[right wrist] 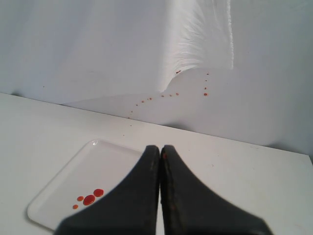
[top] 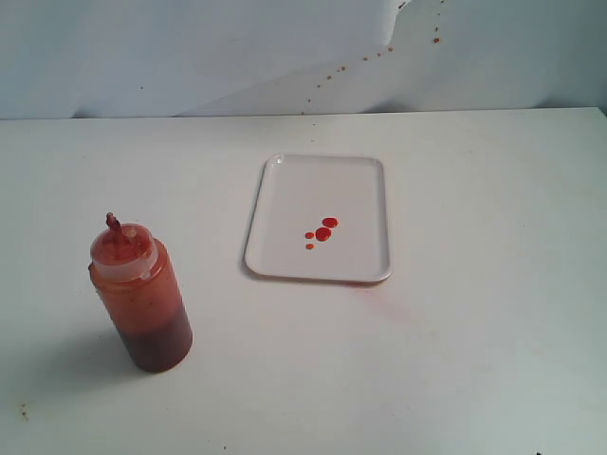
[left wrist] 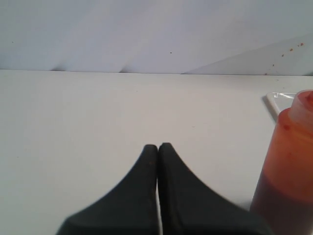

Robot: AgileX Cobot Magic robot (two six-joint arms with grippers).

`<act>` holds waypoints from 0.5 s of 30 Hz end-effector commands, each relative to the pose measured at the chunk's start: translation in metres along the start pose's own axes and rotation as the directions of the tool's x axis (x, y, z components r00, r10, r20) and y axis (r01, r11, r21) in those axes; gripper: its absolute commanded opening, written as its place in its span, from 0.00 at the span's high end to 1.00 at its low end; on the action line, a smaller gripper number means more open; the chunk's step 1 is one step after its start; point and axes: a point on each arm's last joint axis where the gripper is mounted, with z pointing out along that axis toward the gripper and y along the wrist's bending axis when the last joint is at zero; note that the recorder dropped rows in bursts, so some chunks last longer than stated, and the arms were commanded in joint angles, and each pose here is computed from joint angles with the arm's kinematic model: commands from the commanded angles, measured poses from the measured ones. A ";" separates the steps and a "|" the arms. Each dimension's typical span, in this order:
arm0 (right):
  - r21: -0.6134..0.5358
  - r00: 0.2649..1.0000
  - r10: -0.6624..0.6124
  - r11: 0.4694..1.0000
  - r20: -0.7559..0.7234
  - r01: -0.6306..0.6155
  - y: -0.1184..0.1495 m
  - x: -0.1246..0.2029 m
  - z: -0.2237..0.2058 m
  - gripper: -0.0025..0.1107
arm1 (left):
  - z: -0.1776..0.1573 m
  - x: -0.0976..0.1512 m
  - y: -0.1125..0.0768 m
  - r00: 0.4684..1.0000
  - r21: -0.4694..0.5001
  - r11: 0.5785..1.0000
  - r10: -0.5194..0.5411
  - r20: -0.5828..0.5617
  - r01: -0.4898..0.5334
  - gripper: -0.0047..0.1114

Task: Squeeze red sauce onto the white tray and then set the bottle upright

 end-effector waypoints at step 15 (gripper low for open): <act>0.001 1.000 -0.001 1.000 0.003 0.001 0.000 -0.001 0.000 0.98 | 0.000 0.001 -0.001 1.000 0.014 1.000 -0.009 0.007 0.009 0.95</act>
